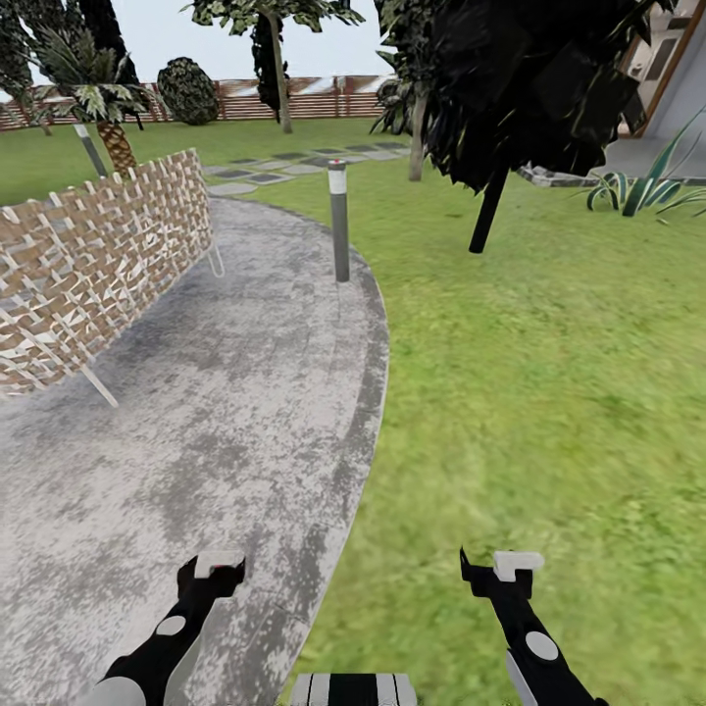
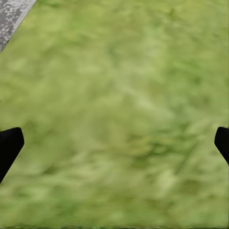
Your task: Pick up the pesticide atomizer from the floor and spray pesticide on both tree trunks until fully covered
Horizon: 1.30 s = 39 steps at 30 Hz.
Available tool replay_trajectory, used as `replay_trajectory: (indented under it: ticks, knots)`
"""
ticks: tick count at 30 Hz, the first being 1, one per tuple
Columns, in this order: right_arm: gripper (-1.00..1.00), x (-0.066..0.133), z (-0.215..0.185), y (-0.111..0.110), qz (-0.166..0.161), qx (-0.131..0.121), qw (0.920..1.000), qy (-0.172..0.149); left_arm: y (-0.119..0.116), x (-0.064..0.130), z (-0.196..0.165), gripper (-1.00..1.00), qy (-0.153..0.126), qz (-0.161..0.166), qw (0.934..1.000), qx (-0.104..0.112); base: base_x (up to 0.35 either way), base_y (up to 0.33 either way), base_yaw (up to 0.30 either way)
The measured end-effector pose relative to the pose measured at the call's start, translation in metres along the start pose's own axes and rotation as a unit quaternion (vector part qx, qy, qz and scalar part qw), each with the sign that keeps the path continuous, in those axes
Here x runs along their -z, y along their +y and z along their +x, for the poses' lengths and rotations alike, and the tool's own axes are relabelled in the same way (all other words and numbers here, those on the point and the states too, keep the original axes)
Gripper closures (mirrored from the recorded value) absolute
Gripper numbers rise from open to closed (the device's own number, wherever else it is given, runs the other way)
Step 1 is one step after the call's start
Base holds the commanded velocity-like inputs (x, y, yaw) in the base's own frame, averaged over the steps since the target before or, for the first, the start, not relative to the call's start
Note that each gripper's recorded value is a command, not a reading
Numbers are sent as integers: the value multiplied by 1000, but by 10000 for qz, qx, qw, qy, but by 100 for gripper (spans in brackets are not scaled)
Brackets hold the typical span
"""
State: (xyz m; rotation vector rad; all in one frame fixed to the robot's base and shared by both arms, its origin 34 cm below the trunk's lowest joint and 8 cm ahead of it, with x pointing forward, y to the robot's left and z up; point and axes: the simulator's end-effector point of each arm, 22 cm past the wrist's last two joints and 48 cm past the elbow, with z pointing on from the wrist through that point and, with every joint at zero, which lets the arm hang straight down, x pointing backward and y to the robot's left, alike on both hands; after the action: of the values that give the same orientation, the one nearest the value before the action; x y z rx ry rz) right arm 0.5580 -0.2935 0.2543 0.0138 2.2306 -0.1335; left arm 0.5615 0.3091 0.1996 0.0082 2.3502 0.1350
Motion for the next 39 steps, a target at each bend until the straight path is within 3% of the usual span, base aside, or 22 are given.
replay_trajectory:
  ticks: [13,39]
  knots:
    - [-100,-3,19,0,-1,17,9998,175,4,-4,19,-100,110,-101,9997,210,0,0,39]
    - [-100,-10,85,2,-7,77,9970,765,-2,-14,84,-100,662,-65,9977,133,0,0,0]
